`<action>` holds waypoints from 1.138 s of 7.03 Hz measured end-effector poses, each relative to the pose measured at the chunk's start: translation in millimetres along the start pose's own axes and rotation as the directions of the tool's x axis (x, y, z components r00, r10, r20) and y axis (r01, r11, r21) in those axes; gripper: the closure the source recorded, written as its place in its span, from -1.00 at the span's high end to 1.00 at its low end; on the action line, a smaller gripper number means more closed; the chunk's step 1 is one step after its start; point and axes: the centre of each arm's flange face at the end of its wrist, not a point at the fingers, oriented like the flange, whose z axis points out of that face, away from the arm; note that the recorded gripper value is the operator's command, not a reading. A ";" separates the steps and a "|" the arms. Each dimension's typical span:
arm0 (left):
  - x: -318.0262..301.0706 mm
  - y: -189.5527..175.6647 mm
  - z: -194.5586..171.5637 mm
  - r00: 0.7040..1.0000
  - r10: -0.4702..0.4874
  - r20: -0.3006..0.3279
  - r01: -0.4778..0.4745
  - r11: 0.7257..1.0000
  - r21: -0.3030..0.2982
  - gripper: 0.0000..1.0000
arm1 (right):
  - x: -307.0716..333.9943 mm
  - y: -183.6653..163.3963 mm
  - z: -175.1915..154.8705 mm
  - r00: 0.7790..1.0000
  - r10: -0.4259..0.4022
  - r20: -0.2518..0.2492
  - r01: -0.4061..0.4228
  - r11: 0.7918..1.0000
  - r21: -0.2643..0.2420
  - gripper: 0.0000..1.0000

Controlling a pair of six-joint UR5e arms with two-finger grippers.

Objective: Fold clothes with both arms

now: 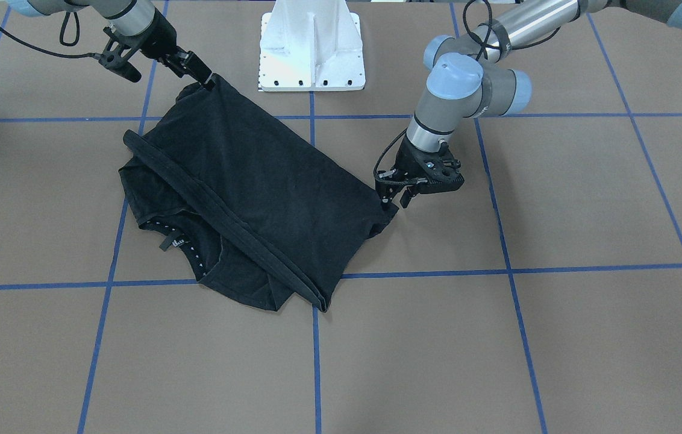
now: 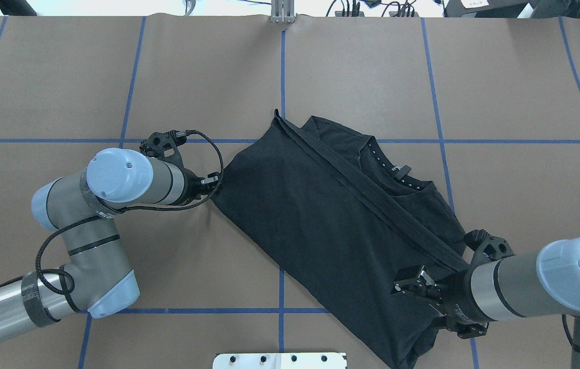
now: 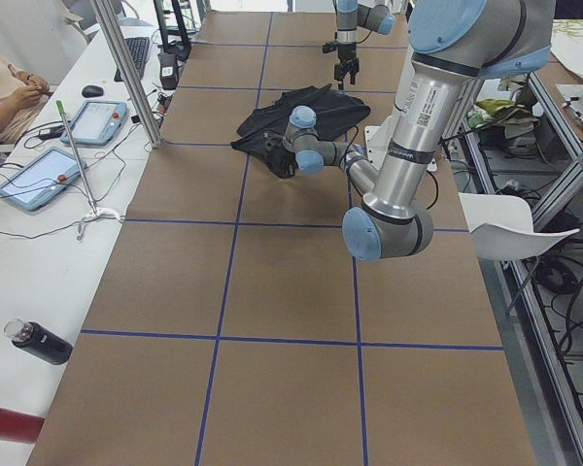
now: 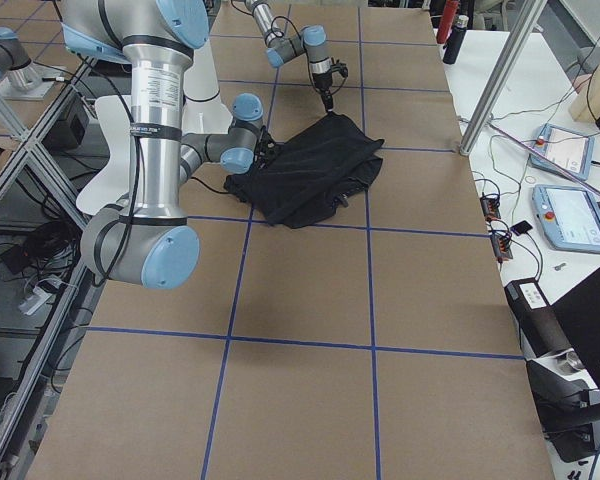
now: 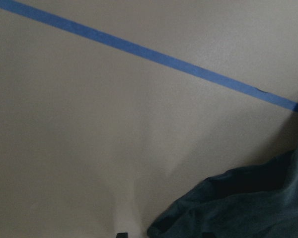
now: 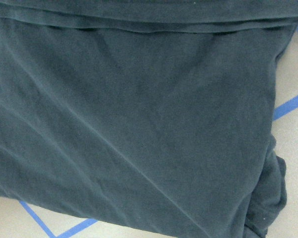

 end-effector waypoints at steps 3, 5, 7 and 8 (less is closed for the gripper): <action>3.5 0.6 -3.6 1.000 0.005 -0.011 -0.005 1.000 -0.001 -1.00 | -0.9 -1.2 -2.2 1.000 0.002 0.004 -0.002 1.000 0.003 1.00; 4.9 -6.5 -8.4 1.000 0.006 -0.020 -0.005 1.000 0.011 -1.00 | -1.0 -2.5 -2.6 1.000 0.003 0.005 -0.003 1.000 0.005 1.00; 1.4 -44.6 -23.6 0.999 0.037 -0.033 -0.035 0.997 0.067 -1.00 | -2.1 -7.2 -5.0 1.000 0.010 0.007 -0.010 1.000 0.008 1.00; -0.4 -75.4 -31.9 0.997 0.065 -0.045 -0.060 0.992 0.111 -1.00 | -3.6 -11.7 -9.3 1.000 0.019 0.007 -0.019 1.000 0.001 1.00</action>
